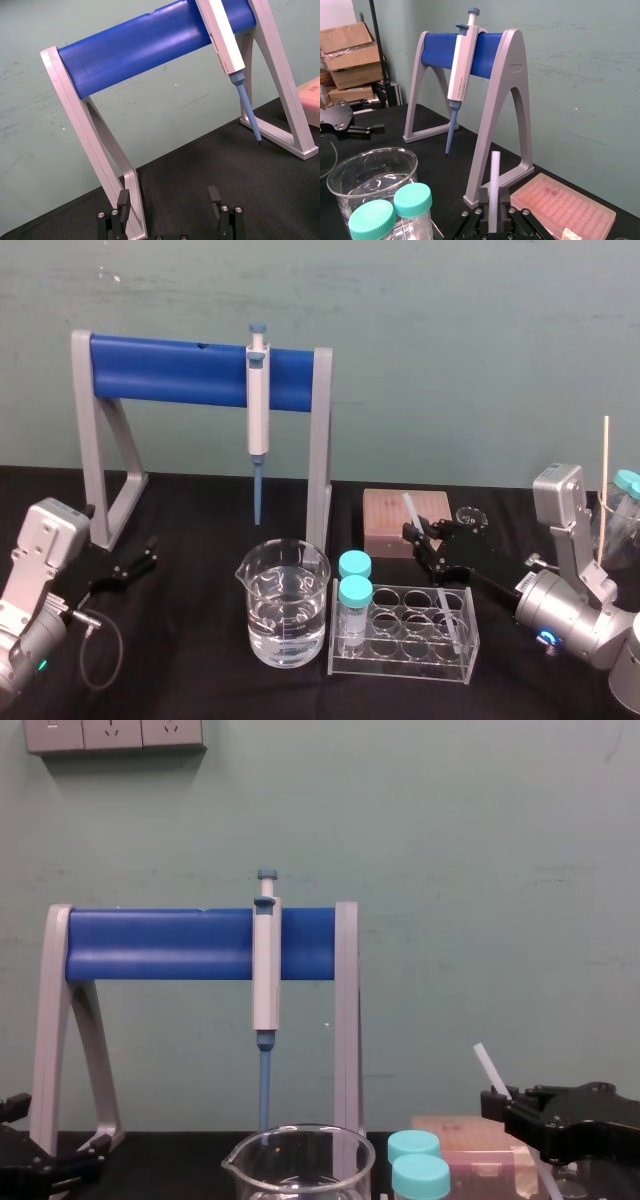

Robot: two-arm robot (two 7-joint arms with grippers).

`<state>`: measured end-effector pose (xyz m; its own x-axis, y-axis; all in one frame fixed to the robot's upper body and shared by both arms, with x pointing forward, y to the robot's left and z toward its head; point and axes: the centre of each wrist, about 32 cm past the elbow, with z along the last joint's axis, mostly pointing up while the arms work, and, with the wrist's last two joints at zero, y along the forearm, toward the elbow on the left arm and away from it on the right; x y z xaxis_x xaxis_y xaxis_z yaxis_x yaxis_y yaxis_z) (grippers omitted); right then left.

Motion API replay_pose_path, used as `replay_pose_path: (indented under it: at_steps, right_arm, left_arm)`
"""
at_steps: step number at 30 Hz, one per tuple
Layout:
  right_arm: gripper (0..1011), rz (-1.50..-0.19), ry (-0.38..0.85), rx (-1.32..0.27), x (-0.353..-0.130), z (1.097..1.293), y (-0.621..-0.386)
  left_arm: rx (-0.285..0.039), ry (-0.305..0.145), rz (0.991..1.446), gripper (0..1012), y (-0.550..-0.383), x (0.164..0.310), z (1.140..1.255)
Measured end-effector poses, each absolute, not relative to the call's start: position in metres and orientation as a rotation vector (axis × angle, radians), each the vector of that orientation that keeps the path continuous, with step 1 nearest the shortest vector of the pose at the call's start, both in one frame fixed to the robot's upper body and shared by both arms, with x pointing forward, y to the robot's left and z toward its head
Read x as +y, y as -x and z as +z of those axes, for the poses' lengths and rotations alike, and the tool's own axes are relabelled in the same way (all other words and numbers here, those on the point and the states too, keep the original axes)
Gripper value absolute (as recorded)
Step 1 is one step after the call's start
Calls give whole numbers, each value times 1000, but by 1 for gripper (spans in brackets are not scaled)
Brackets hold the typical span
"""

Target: Pick up the stirring rod with one hand, then place it down.

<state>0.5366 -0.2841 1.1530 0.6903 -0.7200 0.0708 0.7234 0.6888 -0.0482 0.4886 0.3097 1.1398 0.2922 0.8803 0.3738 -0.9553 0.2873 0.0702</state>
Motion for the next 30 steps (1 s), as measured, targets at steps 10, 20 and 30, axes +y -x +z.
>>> replay_pose_path:
  at_steps: [10, 20, 30]
  right_arm:
    - [71, -808, 74, -47, -284, 1153, -537]
    - [71, -817, 51, -53, -285, 1153, -536]
    - [71, -847, -49, -100, -284, 1161, -533]
  left_arm:
    - [-285, -305, 1248, 1000, -489, 310, 1140]
    - [-285, -304, 1248, 1000, -489, 310, 1140]
    - [-285, -304, 1248, 1000, -489, 310, 1140]
